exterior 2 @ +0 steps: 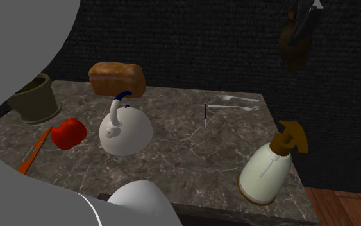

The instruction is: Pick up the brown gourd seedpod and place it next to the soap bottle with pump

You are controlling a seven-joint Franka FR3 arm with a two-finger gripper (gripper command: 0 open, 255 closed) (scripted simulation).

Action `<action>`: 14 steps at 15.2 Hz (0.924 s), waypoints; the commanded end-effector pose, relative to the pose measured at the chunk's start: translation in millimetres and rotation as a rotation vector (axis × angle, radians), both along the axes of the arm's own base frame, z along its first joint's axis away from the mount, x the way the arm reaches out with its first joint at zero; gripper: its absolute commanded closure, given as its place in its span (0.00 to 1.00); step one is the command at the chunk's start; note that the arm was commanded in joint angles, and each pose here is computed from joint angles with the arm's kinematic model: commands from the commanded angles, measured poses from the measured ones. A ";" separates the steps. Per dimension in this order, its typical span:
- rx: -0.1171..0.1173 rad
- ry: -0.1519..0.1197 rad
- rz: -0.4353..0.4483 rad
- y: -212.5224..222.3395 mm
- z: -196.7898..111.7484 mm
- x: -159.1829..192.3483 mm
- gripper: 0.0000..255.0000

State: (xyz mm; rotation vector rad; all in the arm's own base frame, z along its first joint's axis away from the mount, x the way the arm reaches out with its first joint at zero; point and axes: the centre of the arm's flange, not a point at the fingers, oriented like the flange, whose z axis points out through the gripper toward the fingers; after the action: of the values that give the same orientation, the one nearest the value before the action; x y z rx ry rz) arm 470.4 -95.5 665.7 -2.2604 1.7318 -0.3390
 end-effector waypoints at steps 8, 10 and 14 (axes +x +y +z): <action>-0.001 -0.001 0.001 -14.8 -37.8 -3.3 1.00; -0.001 -0.001 0.001 -14.8 -48.4 -3.3 1.00; -0.001 -0.001 0.001 -14.8 -69.5 -3.3 1.00</action>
State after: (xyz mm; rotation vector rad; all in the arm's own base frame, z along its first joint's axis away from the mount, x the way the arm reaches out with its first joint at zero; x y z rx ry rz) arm 468.0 -110.6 601.2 -2.2619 1.7301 -0.3386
